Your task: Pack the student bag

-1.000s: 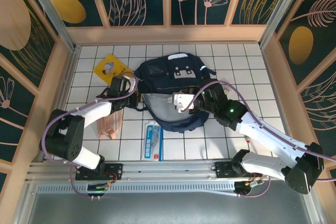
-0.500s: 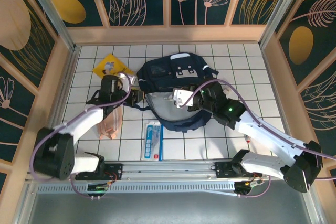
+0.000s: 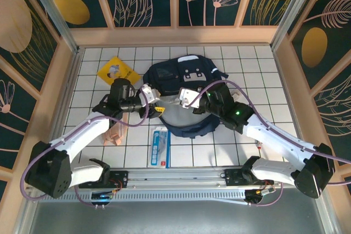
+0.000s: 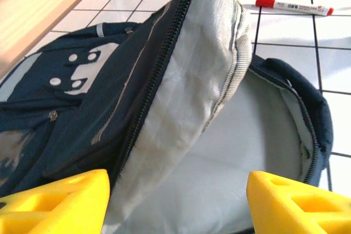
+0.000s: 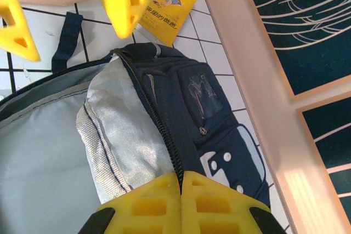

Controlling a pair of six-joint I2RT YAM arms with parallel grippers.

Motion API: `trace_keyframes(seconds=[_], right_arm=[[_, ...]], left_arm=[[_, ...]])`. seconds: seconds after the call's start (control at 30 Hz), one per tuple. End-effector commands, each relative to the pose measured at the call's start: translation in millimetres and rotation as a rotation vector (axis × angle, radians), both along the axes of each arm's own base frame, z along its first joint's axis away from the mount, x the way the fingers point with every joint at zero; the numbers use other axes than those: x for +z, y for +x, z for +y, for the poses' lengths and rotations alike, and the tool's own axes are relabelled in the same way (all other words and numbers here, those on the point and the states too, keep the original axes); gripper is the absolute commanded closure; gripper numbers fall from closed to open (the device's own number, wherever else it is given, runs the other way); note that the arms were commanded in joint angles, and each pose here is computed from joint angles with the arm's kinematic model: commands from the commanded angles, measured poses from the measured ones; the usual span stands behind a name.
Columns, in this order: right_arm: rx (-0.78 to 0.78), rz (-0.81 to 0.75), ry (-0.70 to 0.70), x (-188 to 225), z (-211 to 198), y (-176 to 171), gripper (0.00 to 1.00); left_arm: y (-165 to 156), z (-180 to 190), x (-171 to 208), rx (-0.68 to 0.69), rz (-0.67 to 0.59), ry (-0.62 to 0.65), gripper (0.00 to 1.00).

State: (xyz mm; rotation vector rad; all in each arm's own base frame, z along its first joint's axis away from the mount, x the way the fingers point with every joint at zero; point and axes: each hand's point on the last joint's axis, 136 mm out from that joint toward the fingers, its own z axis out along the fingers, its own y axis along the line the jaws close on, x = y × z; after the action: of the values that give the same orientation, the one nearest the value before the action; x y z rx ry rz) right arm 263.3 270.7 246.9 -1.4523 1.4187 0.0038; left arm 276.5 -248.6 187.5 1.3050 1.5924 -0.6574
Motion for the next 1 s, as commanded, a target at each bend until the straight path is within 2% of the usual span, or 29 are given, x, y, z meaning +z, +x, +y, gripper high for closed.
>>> trace_keyframes(seconds=[0.0,0.17,0.23,0.37,0.43,0.47,0.53,0.57,0.63,0.77,0.83,0.87,0.9,0.93,0.97], right_arm=[[0.014,-0.062,0.12,42.1,9.5,0.4,1.0],[0.027,-0.036,0.147,41.2,11.8,-3.7,1.0],[0.04,-0.017,0.156,39.8,13.6,-6.6,1.0],[0.057,0.036,0.175,33.2,16.2,-13.1,1.0],[0.081,0.084,0.162,24.9,16.7,-20.5,1.0],[0.106,0.119,0.147,19.6,17.7,-26.8,0.97],[0.19,0.21,0.092,5.9,19.0,-47.0,0.78],[0.24,0.258,0.062,-1.3,19.1,-59.0,0.71],[0.256,0.312,0.07,-0.2,18.2,-67.6,0.64],[0.192,0.319,0.184,23.7,15.6,-60.3,0.57],[0.166,0.292,0.277,42.1,16.4,-52.4,0.5],[0.135,0.275,0.346,53.9,17.6,-44.3,0.43],[0.082,0.263,0.426,66.7,17.7,-33.2,0.35],[0.024,0.263,0.496,75.5,17.4,-22.3,0.27],[-0.033,0.261,0.584,88.2,17.4,-8.9,0.21]], left_arm=[[7.3,-15.9,11.0,-0.109,-0.108,-0.001,0.34],[4.0,-30.9,-0.2,-0.216,-0.087,0.021,0.39],[3.8,-34.7,-0.3,-0.232,-0.091,0.012,0.48],[3.9,-37.9,1.7,-0.253,-0.12,-0.004,0.77],[5.6,-38.1,1.9,-0.251,-0.138,-0.004,0.82],[7.6,-37.6,0.0,-0.242,-0.139,0.0,0.8],[13.9,-37.9,2.2,-0.198,-0.118,-0.012,0.61],[19.3,-37.5,4.9,-0.152,-0.081,-0.027,0.55],[25.3,-34.3,8.3,-0.068,0.006,-0.041,0.47],[47.0,-14.3,13.1,0.224,0.212,-0.07,0.44],[68.6,5.5,20.0,0.471,0.318,-0.123,0.36],[79.7,18.4,26.7,0.597,0.354,-0.156,0.27],[82.2,28.3,27.7,0.664,0.39,-0.167,0.23],[80.6,33.6,27.3,0.687,0.424,-0.178,0.22],[85.3,39.6,44.4,0.722,0.438,-0.23,0.19]])
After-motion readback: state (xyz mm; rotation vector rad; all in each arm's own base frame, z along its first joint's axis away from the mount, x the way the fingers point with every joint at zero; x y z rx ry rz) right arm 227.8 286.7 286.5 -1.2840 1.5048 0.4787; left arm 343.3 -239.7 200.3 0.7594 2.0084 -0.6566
